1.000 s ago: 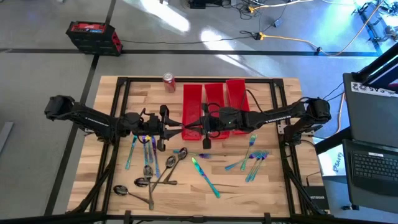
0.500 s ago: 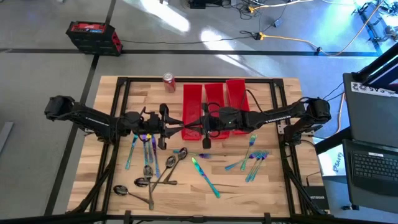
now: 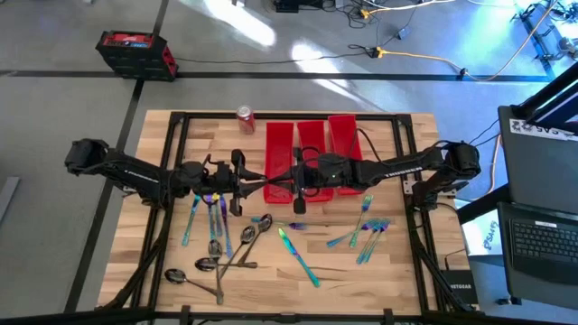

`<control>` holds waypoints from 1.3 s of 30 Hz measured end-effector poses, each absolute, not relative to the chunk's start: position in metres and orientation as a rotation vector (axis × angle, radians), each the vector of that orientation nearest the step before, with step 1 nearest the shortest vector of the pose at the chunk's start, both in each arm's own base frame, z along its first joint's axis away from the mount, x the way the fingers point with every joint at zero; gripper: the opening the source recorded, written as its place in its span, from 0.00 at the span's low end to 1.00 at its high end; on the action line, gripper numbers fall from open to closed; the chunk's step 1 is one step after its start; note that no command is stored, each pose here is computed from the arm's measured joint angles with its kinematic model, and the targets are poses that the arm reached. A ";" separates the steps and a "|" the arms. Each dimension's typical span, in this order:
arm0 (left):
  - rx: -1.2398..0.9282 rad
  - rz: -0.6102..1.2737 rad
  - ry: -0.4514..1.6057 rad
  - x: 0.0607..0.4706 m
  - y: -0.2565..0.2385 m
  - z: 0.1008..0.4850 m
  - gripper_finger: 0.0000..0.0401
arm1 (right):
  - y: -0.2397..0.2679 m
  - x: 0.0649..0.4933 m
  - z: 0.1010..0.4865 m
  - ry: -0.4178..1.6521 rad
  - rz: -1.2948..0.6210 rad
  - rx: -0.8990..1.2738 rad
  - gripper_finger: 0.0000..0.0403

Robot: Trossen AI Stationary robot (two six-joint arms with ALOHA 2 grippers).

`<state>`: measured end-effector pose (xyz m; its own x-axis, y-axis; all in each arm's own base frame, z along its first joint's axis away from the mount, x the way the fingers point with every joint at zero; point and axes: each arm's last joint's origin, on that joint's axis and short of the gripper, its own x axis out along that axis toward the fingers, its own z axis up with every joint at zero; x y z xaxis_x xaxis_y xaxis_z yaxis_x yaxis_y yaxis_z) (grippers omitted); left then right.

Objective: Sort silverware
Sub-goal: Put the purple fork into the left red bin

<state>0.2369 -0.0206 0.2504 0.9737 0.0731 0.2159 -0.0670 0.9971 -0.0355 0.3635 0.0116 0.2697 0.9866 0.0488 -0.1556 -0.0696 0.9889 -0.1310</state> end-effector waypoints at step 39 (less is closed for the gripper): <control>0.003 0.046 -0.263 0.247 -0.020 0.243 0.00 | 0.013 0.363 0.269 0.155 0.066 -0.136 0.00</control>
<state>0.2470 -0.0197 0.2429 0.9647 0.0448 0.2595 -0.0456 0.9990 -0.0028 0.3634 0.0125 0.2694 0.9859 0.0550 -0.1581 -0.0760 0.9886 -0.1299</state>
